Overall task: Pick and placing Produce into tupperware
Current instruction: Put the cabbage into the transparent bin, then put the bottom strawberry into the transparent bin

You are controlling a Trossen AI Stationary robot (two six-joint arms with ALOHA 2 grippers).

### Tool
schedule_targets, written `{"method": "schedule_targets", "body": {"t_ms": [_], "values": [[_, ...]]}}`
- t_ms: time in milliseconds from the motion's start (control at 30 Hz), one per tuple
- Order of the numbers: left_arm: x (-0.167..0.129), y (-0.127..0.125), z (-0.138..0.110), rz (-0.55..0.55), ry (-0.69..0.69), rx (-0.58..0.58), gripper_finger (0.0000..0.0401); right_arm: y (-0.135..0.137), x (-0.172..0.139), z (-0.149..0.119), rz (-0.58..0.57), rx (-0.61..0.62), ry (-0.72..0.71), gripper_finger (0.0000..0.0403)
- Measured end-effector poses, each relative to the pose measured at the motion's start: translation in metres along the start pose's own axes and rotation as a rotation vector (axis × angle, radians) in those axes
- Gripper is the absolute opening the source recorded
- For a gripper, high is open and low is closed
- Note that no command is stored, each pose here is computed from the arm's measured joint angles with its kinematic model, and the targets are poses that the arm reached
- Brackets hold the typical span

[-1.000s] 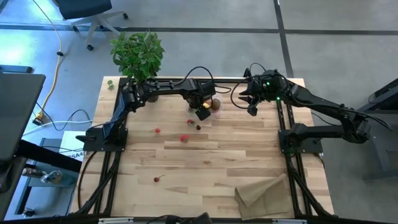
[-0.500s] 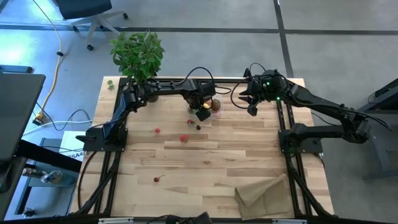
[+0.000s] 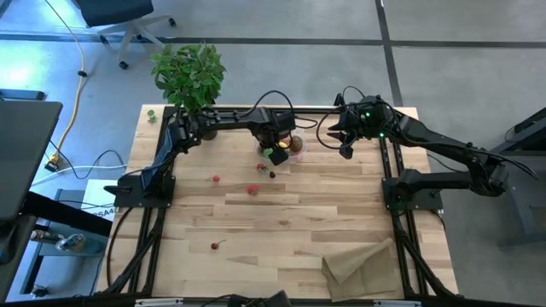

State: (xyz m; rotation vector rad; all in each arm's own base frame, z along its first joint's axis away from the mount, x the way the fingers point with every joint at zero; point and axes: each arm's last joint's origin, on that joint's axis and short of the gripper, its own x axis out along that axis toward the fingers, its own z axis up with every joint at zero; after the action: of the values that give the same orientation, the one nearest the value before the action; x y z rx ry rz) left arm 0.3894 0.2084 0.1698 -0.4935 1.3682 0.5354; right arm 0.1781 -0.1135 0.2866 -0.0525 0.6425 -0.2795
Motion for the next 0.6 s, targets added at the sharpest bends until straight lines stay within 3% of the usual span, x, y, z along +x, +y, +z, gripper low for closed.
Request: {"method": "schedule_targets", "body": {"t_ms": [267, 600], "values": [[-0.029, -0.002, 0.011, -0.017, -0.035, 0.001, 0.0284, 0.0, 0.0, 0.0, 0.0, 0.0, 0.0, 0.0076], [-0.091, -0.018, 0.013, 0.001, -0.035, 0.055, 0.0284, 0.0, 0.0, 0.0, 0.0, 0.0, 0.0, 0.0076]]}}
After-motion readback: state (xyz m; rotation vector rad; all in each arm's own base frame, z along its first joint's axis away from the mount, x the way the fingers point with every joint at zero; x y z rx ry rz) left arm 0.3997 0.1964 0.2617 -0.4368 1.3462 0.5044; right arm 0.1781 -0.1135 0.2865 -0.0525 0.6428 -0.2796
